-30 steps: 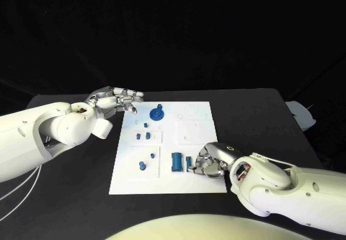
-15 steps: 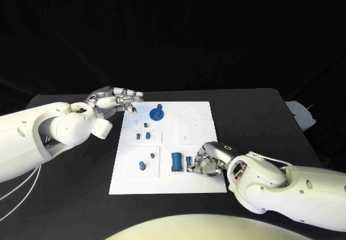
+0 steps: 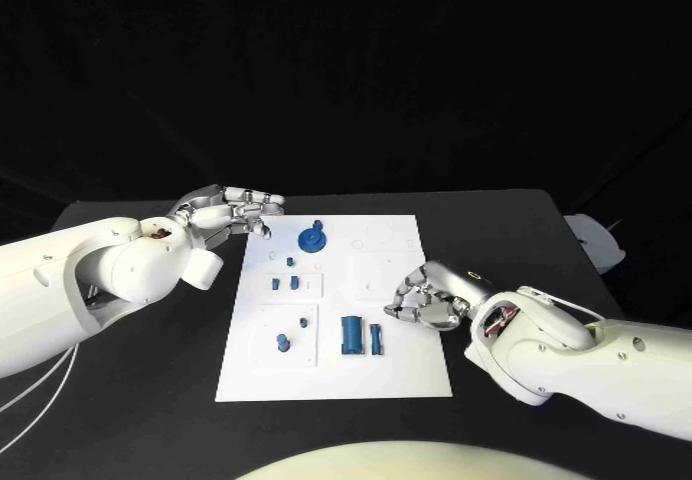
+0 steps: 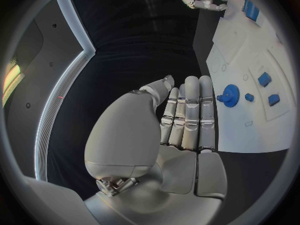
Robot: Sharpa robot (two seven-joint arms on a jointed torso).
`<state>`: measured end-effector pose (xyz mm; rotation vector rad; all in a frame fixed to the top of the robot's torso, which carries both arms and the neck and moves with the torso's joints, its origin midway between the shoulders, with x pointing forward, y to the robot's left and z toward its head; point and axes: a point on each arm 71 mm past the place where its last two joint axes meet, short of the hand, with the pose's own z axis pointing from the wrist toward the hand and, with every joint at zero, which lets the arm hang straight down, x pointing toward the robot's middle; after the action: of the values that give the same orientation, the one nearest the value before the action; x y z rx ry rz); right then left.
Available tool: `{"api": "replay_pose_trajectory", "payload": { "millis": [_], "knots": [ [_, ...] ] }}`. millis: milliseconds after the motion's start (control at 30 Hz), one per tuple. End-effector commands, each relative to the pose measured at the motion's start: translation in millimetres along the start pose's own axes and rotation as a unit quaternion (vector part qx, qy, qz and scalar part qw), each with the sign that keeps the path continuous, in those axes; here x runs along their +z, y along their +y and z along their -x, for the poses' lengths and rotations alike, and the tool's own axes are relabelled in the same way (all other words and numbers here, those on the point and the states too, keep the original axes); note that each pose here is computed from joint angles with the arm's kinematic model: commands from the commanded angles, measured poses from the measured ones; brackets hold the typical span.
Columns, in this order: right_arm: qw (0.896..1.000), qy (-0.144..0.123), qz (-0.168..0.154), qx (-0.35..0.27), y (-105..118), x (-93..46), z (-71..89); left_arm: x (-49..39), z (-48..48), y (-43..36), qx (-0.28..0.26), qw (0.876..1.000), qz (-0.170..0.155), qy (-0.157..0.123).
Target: Assemble the parts on the task board
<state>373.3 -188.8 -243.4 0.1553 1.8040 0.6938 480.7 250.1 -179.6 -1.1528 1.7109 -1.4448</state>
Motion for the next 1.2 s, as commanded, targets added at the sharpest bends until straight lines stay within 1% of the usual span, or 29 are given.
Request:
{"api": "replay_pose_trajectory", "payload": {
  "millis": [33,67,167,233,333,400,433,467,567,700,833,867,900,1000,1067,1200],
  "knots": [
    [0.989,-0.041,0.068,0.122,0,11.7,18.8,3.1,-2.2,-1.6,-0.014,1.0,-0.025,-0.004],
    [0.984,-0.045,0.06,0.159,-7,21.6,27.8,5.4,-2.5,-0.1,-0.02,0.999,-0.03,-0.009],
    [0.972,-0.031,0.03,0.231,-23,41.5,39.8,9.9,-3.1,2.6,-0.031,0.999,-0.034,-0.018],
    [0.961,-0.03,0.014,0.275,-34,55.6,48.5,13.9,-4.4,4.4,-0.038,0.998,-0.037,-0.023],
    [0.944,-0.038,0.001,0.329,-51,74.5,61.6,21.1,-7.2,6.9,-0.048,0.997,-0.045,-0.032],
    [0.932,-0.047,-0.003,0.36,-59,85.2,68.4,26.5,-7.2,8.6,-0.056,0.996,-0.051,-0.043],
    [0.928,-0.051,-0.003,0.37,-62,89.2,70.6,28.7,-6.8,9.4,-0.06,0.996,-0.053,-0.048],
    [0.926,-0.053,-0.003,0.375,-63,91.1,71.6,30.3,-6.2,10.0,-0.062,0.995,-0.055,-0.052],
    [0.914,-0.068,0.002,0.399,-67,104.8,76.8,37.3,-3.2,13.0,-0.073,0.993,-0.062,-0.07],
    [0.91,-0.083,0.017,0.405,-68,119.6,79.3,46.5,0.0,21.1,-0.084,0.99,-0.069,-0.091],
    [0.909,-0.086,0.025,0.408,-67,128.5,78.2,52.9,1.1,28.5,-0.088,0.988,-0.073,-0.107],
    [0.923,-0.091,-0.006,0.373,-70,127.4,77.4,52.6,-2.9,31.3,-0.073,0.993,-0.046,-0.081],
    [0.923,-0.091,-0.006,0.373,-70,127.3,77.3,52.6,-3.0,31.4,-0.073,0.993,-0.046,-0.082],
    [0.92,-0.096,-0.005,0.379,-68,125.8,75.8,51.9,-4.5,32.1,-0.071,0.993,-0.047,-0.086],
    [0.917,-0.103,-0.003,0.386,-65,123.7,73.8,51.0,-6.5,33.1,-0.068,0.992,-0.05,-0.091],
    [0.902,-0.126,0.002,0.412,-54,115.5,67.0,47.4,-13.9,36.4,-0.058,0.99,-0.058,-0.111]
  ]
}}
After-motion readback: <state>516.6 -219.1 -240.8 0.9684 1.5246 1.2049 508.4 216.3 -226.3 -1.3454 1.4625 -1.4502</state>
